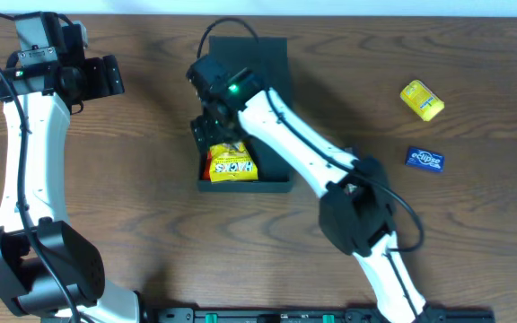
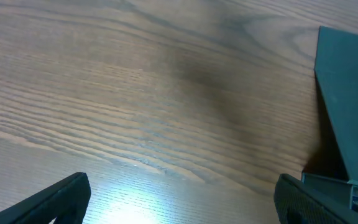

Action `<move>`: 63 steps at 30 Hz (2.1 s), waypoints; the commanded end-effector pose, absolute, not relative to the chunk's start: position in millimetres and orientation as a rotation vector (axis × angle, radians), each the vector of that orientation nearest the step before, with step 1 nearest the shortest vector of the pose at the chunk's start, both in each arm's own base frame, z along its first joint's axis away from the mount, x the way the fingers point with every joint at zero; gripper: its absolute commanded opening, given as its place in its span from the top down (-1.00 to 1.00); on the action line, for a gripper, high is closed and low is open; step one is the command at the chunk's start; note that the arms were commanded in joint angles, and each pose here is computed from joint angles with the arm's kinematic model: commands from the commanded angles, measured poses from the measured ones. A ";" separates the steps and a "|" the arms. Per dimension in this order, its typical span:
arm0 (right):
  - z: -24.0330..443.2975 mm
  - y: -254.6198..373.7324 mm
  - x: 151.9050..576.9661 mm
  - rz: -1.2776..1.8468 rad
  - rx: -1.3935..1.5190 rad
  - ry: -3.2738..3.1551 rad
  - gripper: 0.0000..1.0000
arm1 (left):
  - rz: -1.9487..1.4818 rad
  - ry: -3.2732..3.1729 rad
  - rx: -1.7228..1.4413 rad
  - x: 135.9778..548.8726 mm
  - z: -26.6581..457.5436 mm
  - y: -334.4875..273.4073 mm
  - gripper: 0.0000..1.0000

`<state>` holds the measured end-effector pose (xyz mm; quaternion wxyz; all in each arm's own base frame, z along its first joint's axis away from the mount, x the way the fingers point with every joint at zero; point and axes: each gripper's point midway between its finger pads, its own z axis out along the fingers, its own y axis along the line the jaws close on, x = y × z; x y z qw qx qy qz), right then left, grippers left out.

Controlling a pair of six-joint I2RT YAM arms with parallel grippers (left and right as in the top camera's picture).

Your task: Pack container

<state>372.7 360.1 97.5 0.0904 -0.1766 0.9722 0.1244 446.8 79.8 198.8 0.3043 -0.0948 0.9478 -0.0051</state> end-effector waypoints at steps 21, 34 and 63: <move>102.0 333.2 334.1 0.341 -0.906 2.951 0.97 | -0.016 2.514 -0.274 448.4 196.0 83.0 -0.91; 58.3 351.7 319.5 0.415 -1.015 3.015 0.97 | -0.018 2.517 -0.274 447.7 195.5 82.7 -0.91; 113.2 378.6 345.7 0.658 -1.000 2.778 0.97 | -0.503 2.466 0.380 423.0 201.0 6.1 -0.91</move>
